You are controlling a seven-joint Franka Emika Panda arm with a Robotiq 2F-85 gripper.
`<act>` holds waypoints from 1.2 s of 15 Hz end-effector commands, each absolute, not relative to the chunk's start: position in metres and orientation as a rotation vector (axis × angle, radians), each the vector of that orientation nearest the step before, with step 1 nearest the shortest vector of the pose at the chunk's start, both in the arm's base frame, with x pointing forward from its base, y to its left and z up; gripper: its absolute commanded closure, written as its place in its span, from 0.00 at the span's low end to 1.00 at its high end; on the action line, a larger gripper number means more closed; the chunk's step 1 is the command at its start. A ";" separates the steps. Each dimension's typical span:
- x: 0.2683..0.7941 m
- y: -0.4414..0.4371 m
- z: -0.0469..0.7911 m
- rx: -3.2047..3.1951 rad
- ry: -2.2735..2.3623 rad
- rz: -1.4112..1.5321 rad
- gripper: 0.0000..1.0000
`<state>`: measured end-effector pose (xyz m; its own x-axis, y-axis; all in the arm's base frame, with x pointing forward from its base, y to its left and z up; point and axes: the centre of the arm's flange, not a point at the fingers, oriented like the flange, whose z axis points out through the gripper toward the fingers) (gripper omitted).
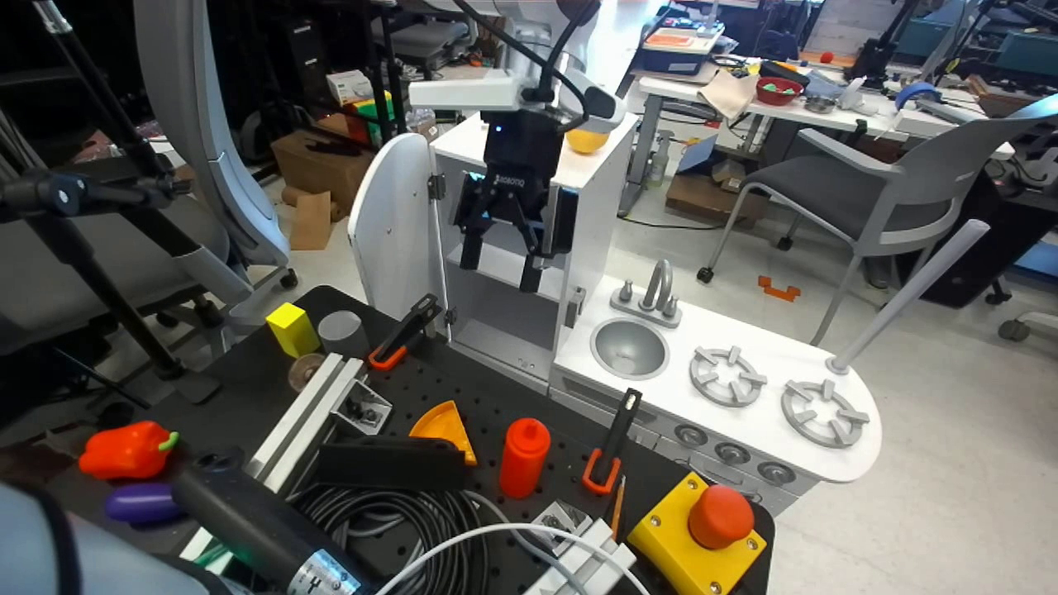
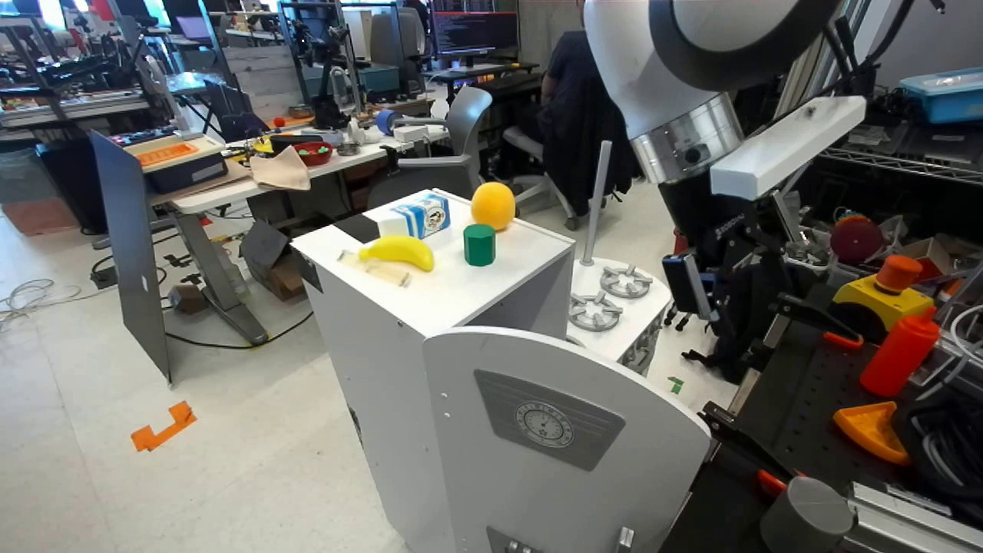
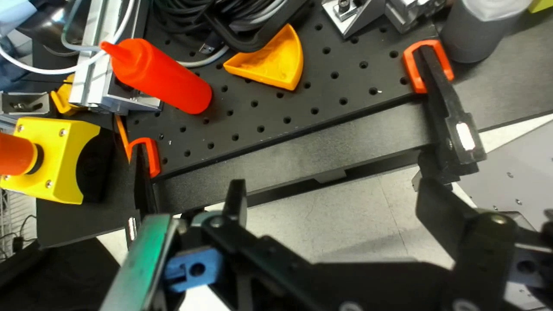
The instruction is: Open the top cabinet door
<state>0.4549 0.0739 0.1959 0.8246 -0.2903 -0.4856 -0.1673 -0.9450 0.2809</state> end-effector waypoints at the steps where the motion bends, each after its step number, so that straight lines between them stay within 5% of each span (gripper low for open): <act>1: 0.425 0.070 0.208 2.805 -0.311 -0.677 0.00; 6: 0.413 0.069 0.214 2.834 -0.297 -0.606 0.00; 18: 0.365 0.091 0.292 3.017 -0.234 0.188 0.00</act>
<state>0.3910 0.0899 0.2646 0.9910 -0.1315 0.0259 -0.1337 -0.9832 0.1246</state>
